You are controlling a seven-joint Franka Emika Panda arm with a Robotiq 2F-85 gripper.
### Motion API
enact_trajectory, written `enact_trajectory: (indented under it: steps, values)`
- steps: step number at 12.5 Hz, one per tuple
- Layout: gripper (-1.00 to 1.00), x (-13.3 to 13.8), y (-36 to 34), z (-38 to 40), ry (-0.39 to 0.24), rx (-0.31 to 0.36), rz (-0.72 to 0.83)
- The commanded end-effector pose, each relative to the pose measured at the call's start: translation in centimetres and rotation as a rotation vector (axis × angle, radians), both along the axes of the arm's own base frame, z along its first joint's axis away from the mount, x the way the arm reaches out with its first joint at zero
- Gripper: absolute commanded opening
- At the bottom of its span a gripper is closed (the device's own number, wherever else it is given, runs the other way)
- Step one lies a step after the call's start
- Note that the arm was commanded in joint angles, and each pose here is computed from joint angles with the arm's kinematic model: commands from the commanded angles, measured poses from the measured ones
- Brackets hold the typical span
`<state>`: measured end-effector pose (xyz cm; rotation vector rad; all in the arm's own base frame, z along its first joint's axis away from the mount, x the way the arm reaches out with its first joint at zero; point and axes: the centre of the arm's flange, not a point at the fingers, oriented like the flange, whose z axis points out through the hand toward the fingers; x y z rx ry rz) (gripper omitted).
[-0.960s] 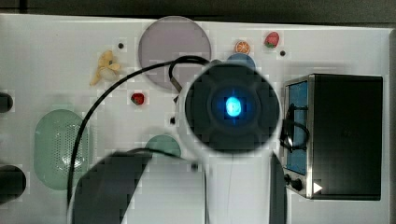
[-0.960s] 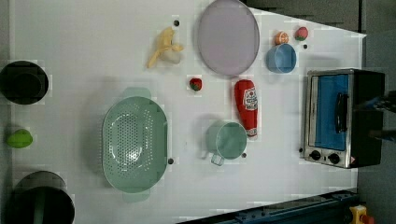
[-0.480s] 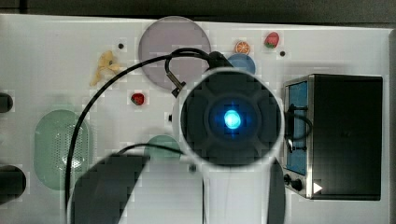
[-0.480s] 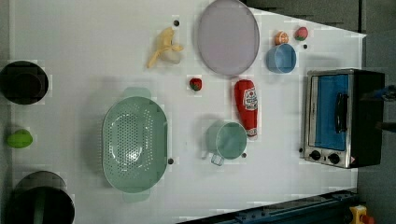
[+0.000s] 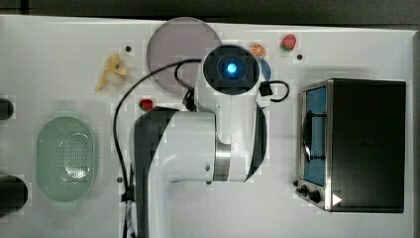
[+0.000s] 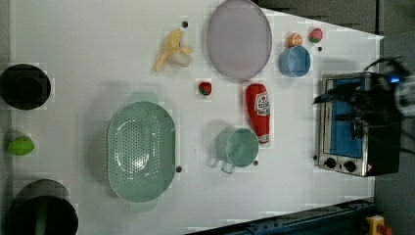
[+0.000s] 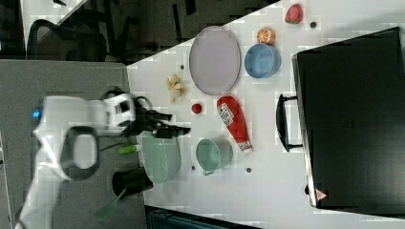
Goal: Pick Ketchup from the table and place it in strainer.
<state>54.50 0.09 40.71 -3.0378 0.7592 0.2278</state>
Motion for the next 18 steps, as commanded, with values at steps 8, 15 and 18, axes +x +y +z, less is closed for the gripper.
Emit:
enact_trajectory:
  steps: [8,15,18]
  values:
    - [1.0,0.0,2.7,-12.7,-0.124,0.077,0.635]
    - [1.0,-2.6,2.2,-22.1,-0.096,0.086,0.693]
    - [1.0,-3.0,2.5,-24.1,-0.109,0.09,0.693]
